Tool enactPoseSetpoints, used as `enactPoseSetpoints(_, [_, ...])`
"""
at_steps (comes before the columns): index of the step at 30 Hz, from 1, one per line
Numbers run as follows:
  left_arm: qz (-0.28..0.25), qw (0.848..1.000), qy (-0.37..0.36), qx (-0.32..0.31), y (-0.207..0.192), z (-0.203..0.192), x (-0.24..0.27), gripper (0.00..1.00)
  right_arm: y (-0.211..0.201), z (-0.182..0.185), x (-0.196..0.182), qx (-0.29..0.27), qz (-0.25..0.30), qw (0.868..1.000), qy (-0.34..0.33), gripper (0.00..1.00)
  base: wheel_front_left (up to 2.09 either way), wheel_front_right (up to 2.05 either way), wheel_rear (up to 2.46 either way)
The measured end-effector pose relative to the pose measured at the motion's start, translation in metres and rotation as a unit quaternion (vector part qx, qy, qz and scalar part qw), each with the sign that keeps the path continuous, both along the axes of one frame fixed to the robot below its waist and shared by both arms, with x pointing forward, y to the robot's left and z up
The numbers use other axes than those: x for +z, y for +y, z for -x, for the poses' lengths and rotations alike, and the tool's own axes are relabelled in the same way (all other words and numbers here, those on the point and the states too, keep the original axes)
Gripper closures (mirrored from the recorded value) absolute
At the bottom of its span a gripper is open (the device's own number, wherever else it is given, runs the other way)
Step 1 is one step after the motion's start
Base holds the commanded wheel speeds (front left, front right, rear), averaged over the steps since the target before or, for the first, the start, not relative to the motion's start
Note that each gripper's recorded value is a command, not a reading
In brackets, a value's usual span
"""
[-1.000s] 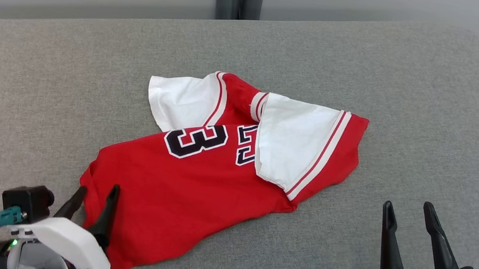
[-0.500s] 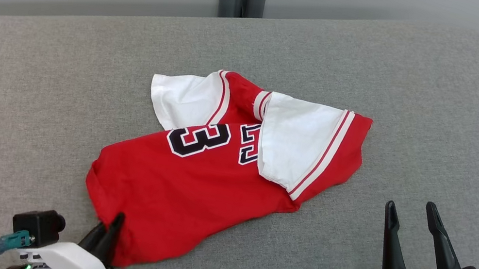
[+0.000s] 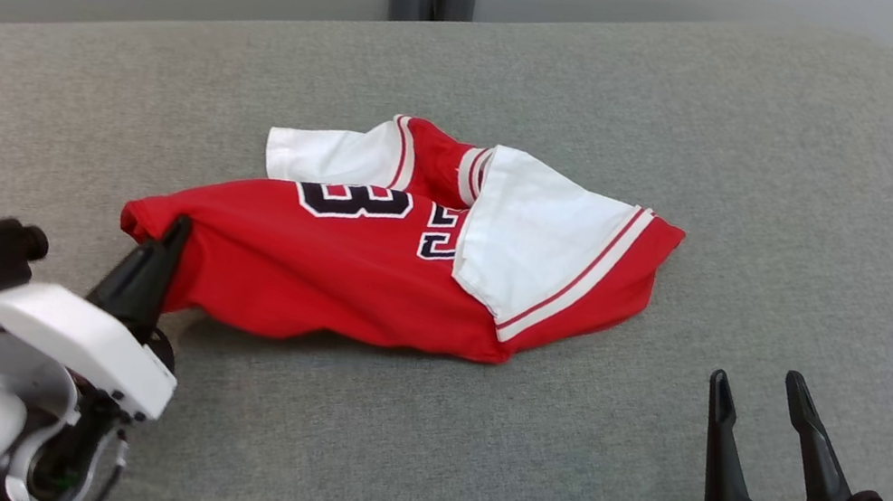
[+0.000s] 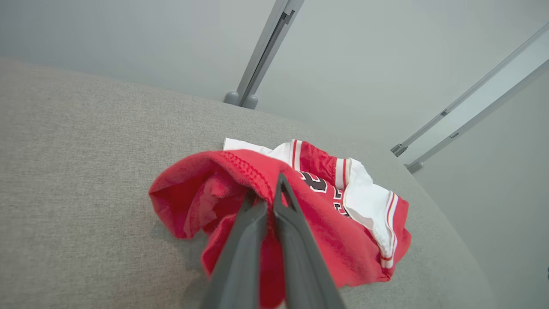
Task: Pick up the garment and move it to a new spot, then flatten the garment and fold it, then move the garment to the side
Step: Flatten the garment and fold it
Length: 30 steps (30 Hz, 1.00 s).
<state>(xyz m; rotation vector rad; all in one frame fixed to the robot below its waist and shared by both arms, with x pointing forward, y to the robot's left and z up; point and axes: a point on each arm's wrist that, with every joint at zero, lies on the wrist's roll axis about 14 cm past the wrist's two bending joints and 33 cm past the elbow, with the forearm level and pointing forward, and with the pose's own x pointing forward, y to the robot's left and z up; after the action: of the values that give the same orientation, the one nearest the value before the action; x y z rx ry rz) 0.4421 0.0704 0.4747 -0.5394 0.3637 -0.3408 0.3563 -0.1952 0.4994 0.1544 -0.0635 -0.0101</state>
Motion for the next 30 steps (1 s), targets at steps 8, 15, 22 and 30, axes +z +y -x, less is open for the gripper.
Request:
enactPoseSetpoints(8, [-0.058, 0.997, 0.001, -0.05, -0.012, -0.02, -0.006, 1.0, -0.015, 0.006, -0.001, -0.023, 0.01, 1.0, 0.005, 0.0, 0.0, 0.0, 0.0])
enactPoseSetpoints(15, [-0.042, 0.996, 0.08, -0.018, 0.006, 0.028, -0.056, 1.0, -0.019, 0.016, -0.005, -0.033, 0.006, 0.999, 0.011, 0.0, 0.0, 0.0, 0.0])
enactPoseSetpoints(22, [-0.032, 0.996, 0.079, 0.034, 0.029, 0.041, -0.064, 0.77, 0.0, 0.002, -0.002, 0.0, 0.006, 1.0, 0.004, 0.0, 0.0, 0.0, 0.0])
enactPoseSetpoints(30, [-0.036, 0.995, 0.075, 0.059, 0.042, 0.054, -0.064, 0.0, 0.01, -0.004, 0.001, 0.018, 0.004, 1.0, -0.004, 0.0, 0.0, 0.0, 0.0])
